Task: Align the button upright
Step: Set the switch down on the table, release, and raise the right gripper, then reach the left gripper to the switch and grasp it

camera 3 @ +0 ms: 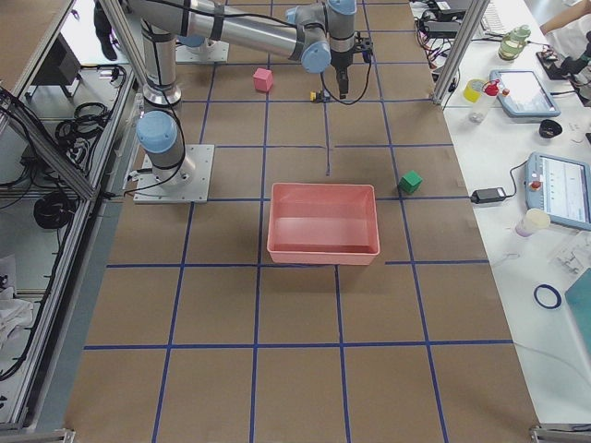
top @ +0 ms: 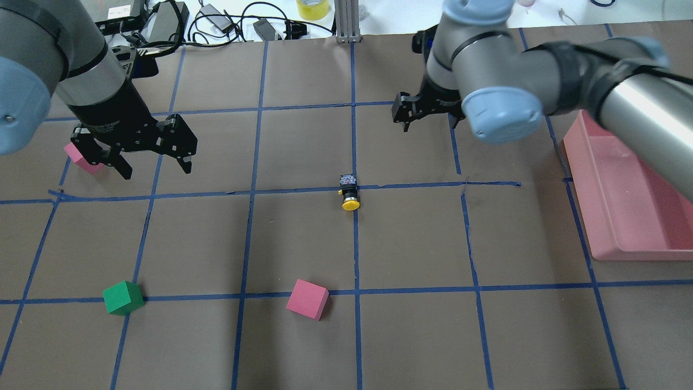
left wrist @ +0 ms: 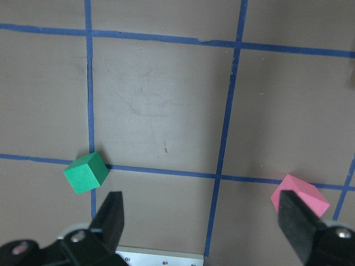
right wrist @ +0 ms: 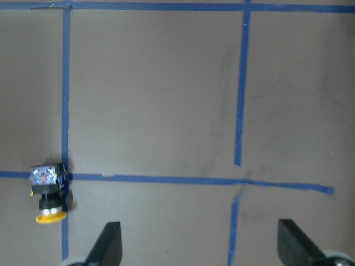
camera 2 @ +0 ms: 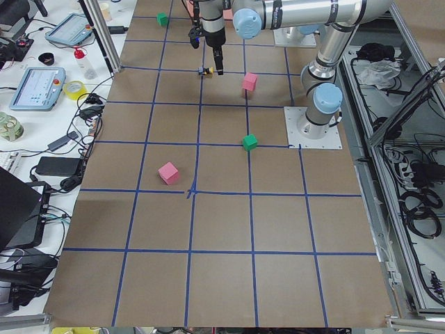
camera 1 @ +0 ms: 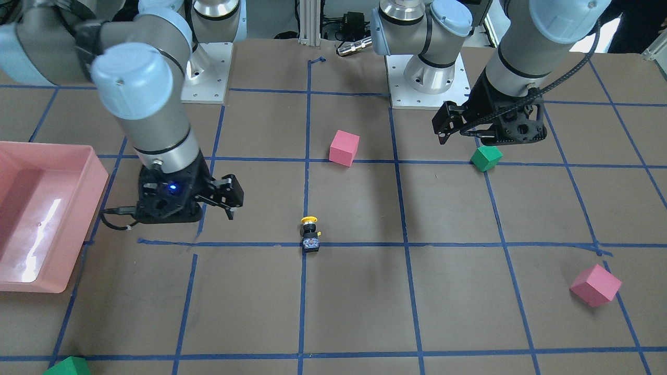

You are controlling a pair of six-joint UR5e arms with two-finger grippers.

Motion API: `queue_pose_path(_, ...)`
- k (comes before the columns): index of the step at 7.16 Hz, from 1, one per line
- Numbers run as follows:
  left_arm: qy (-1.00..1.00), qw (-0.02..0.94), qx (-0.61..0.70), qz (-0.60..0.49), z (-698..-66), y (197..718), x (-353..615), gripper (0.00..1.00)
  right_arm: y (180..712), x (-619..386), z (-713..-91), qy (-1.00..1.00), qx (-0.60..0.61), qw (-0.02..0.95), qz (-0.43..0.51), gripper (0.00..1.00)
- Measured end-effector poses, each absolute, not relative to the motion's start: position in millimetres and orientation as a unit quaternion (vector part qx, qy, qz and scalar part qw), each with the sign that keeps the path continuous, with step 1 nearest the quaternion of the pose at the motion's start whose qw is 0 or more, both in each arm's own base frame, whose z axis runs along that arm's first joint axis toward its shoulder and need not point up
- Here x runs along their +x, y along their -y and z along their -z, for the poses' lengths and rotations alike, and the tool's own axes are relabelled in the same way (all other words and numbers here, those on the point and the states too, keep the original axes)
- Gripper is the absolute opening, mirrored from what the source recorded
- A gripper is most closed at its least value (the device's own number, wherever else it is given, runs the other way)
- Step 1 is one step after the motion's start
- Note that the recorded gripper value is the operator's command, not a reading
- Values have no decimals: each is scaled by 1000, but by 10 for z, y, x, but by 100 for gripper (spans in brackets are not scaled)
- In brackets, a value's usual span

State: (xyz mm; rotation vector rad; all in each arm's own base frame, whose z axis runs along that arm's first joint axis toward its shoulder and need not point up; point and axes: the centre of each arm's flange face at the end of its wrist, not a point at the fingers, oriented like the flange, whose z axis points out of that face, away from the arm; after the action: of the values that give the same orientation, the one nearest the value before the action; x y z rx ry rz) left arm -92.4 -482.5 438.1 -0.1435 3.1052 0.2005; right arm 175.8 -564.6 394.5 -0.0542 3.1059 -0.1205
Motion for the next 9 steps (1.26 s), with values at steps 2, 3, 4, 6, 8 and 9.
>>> queue_pose_path(2,-999,-15,-11,-39,-4074,4979,-1430,100,5414,1377,-4888,-1000,-6,5,4,100)
queue_pose_path(3,-999,-29,1,-21,-3844,5049,-1717,100,5247,1339,-5204,-1000,-4,4,6,100)
queue_pose_path(4,-999,-44,-6,-14,-3605,5088,-1950,100,5113,1332,-5391,-1000,-3,3,10,100)
queue_pose_path(6,-998,-57,-9,-9,-3217,5128,-2363,100,4996,1398,-5466,-1000,-8,1,6,100)
queue_pose_path(8,-998,-61,16,0,-2871,5159,-2723,100,4954,1554,-5307,-1000,-23,0,-4,100)
queue_pose_path(9,-998,-61,27,0,-2690,5150,-2857,100,4965,1590,-5169,-1000,-26,0,-4,100)
